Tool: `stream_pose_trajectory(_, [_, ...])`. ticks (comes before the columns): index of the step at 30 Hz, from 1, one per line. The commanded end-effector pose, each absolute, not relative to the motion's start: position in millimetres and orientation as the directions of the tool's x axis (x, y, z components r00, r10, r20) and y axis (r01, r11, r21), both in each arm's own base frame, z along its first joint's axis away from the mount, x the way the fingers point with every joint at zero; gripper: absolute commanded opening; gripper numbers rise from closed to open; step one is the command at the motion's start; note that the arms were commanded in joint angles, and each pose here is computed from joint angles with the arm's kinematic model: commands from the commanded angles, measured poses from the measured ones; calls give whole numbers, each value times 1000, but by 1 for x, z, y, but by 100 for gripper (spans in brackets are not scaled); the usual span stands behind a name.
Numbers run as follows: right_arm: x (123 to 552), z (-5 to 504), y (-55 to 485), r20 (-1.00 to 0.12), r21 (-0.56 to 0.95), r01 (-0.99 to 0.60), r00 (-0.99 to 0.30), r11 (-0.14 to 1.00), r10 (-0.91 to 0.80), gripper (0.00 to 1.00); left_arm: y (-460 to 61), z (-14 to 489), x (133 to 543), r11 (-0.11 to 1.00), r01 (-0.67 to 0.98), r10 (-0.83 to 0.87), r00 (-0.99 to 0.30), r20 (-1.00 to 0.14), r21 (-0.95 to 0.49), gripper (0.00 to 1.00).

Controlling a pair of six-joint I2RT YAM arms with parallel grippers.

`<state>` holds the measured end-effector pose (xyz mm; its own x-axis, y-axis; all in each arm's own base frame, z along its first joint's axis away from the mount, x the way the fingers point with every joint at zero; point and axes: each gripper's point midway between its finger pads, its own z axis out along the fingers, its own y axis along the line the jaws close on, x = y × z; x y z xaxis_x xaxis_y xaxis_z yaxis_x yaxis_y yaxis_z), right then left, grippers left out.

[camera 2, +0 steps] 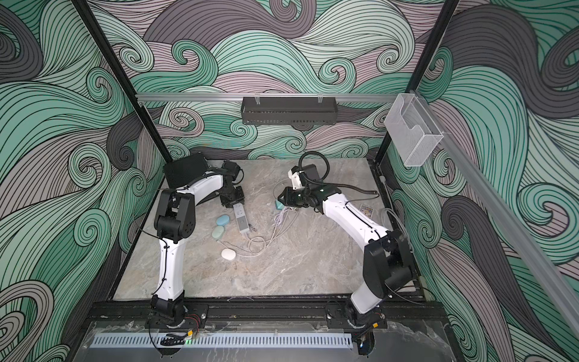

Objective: Charge the bluetooth headset
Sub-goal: Move the socket to the center of the board.

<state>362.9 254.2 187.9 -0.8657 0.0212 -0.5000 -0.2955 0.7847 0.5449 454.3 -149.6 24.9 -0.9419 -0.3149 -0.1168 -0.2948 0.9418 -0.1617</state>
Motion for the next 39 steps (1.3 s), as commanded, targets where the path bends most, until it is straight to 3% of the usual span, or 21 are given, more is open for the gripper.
stream_pose_trajectory(1, [361,201,245,-545,529,-318,-838,787,28,10,-186,38,436,956,-212,-238,-965,-114,-203,21])
stream_pose_trajectory(19, [351,194,212,-568,471,-290,-822,833,35,8,-289,30,395,973,-60,-85,-991,-103,-223,20])
stream_pose_trajectory(21, [351,194,211,-564,478,-273,-824,835,53,8,-291,33,394,972,-43,-68,-992,-104,-231,26])
stream_pose_trajectory(25, [352,192,212,-563,485,-244,-822,840,86,8,-286,54,404,973,3,-32,-989,-147,-232,51])
stream_pose_trajectory(27, [352,190,214,-573,470,-240,-815,849,87,7,-282,70,412,968,20,-23,-985,-171,-248,59])
stream_pose_trajectory(33, [347,185,231,-614,418,-243,-785,875,76,8,-242,139,423,940,17,-81,-960,-270,-342,67])
stream_pose_trajectory(39, [349,181,249,-667,400,-221,-736,890,117,8,-179,162,386,903,-57,-197,-935,-294,-425,65])
